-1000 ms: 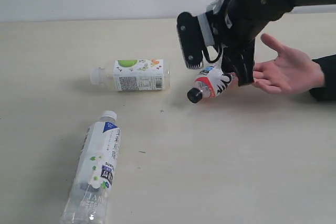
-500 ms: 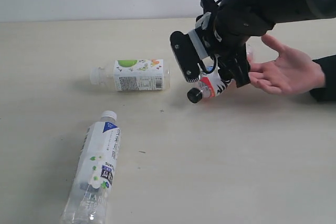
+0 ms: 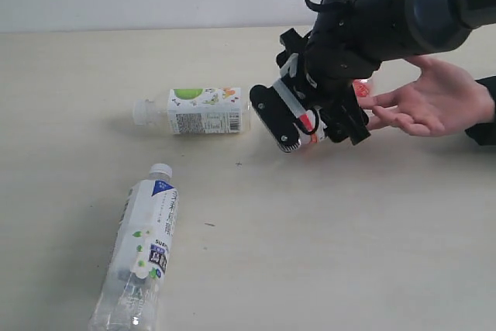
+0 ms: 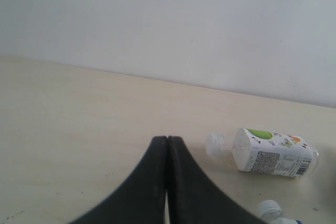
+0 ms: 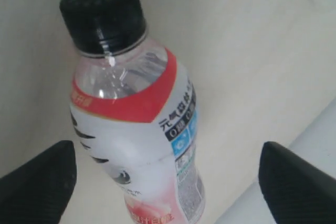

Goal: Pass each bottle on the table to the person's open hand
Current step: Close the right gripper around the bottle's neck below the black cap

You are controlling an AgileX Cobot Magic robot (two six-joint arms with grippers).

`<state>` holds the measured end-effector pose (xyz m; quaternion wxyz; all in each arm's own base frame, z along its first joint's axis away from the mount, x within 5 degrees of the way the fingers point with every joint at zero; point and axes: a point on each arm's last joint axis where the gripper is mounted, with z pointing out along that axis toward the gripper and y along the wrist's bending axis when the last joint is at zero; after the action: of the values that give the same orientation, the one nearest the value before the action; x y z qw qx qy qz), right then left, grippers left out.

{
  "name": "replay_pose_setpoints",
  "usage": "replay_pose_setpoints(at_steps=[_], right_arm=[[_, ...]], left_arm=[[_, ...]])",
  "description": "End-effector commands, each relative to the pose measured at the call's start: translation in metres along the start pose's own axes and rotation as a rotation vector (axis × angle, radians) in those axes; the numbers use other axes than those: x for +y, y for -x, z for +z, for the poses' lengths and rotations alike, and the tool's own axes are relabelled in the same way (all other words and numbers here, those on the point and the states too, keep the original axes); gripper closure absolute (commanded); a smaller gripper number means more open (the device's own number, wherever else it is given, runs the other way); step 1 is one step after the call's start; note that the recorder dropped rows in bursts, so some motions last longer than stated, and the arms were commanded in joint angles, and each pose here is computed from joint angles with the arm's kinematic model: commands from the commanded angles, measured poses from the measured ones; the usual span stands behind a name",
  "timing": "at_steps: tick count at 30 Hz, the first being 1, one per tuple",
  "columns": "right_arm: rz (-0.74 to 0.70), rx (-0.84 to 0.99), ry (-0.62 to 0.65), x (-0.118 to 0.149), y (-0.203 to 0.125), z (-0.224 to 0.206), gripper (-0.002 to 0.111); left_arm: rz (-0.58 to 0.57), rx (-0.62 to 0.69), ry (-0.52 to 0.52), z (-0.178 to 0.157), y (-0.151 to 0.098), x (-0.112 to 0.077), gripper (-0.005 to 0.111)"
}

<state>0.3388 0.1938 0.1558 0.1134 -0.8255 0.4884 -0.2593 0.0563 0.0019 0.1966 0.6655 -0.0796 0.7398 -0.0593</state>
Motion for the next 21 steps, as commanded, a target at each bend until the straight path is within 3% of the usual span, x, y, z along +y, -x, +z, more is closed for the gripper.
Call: replay_pose_setpoints(at_steps=[1, 11, 15, 21], right_arm=[[-0.030, 0.011, 0.015, 0.002, 0.003, 0.009, 0.020], [-0.064, 0.023, 0.055, 0.009, 0.008, 0.025, 0.024], [-0.090, 0.031, 0.066, 0.012, 0.010, 0.032, 0.031], [-0.097, 0.030, 0.062, 0.012, 0.011, 0.034, 0.071]], left_arm=[[-0.005, -0.003, -0.007, 0.000, -0.001, 0.000, 0.107], [-0.005, -0.003, -0.007, 0.000, -0.001, 0.000, 0.107], [-0.005, -0.003, -0.007, 0.000, -0.001, 0.000, 0.107], [-0.005, -0.003, -0.007, 0.000, -0.001, 0.000, 0.107]])
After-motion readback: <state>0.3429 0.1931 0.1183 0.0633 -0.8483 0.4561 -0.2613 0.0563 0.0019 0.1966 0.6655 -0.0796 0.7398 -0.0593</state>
